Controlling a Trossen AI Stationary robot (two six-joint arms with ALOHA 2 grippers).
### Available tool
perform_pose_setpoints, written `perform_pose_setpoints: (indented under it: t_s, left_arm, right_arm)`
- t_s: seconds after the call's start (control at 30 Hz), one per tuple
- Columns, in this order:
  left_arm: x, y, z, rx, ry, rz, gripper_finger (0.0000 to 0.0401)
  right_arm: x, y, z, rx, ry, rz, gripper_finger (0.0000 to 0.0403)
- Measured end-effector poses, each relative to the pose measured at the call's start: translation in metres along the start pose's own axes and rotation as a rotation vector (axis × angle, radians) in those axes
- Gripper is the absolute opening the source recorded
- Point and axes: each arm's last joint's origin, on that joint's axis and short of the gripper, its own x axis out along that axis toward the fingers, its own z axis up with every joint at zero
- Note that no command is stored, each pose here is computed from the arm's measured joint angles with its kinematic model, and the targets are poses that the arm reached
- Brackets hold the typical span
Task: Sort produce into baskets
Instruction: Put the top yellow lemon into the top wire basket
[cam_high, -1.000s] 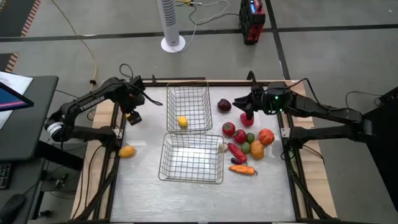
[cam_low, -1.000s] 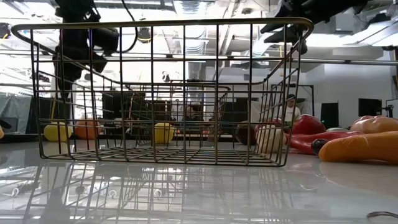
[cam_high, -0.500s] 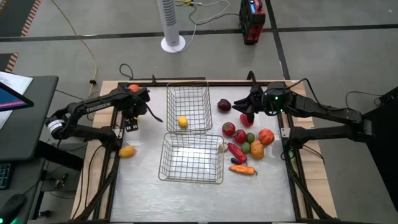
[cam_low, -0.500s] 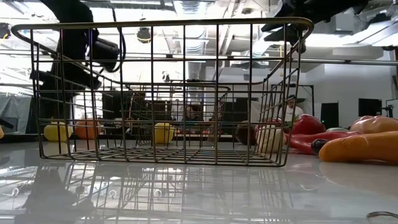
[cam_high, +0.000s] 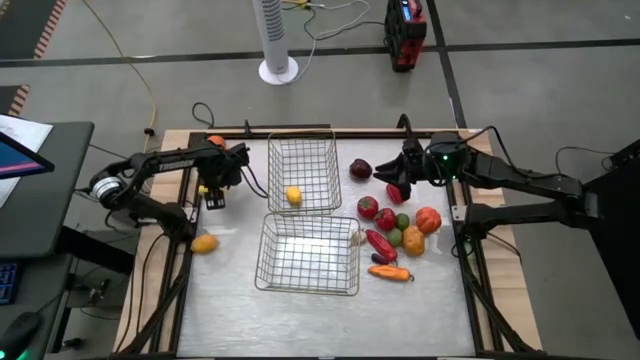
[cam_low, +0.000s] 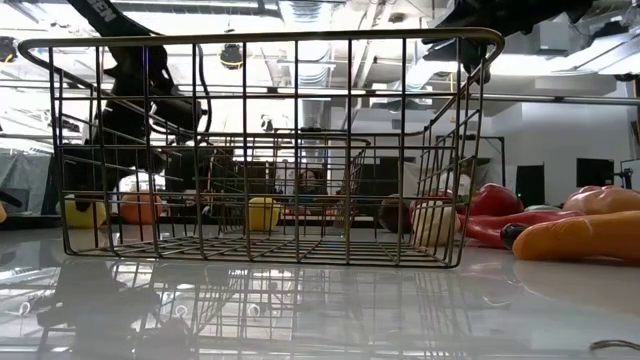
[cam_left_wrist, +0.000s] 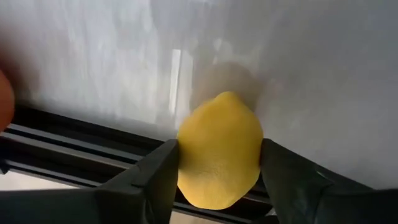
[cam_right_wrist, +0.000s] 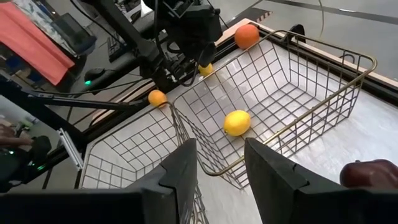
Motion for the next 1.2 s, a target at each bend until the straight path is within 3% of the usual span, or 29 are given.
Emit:
perform_pose_setpoints:
  t_s: [0.2, 0.4, 0.67, 0.87, 1.07, 1.2]
  left_arm:
    - [-0.006, -0.002, -0.003, -0.033, -0.017, -0.06, 0.0165]
    - [-0.025, 0.001, -0.005, -0.161, -0.147, -0.14, 0.0161]
    - [-0.068, 0.007, -0.017, -0.329, -0.366, -0.145, 0.0161]
    - [-0.119, 0.015, -0.02, -0.412, -0.649, -0.18, 0.016]
    - [-0.162, 0.018, -0.004, -0.377, -1.067, -0.345, 0.016]
    - [-0.171, 0.014, 0.012, -0.321, -1.214, -0.392, 0.016]
  right_arm:
    - [0.0, 0.0, 0.0, 0.006, -0.001, -0.001, 0.0162]
    - [0.0, 0.0, 0.0, 0.023, -0.002, -0.003, 0.0162]
    - [0.0, 0.0, 0.0, 0.045, -0.003, -0.003, 0.0162]
    - [0.0, -0.001, 0.0, 0.045, -0.001, -0.006, 0.0162]
    - [0.001, -0.001, 0.0, 0.046, 0.0, -0.011, 0.0162]
    - [0.001, -0.001, 0.0, 0.045, 0.0, -0.011, 0.0162]
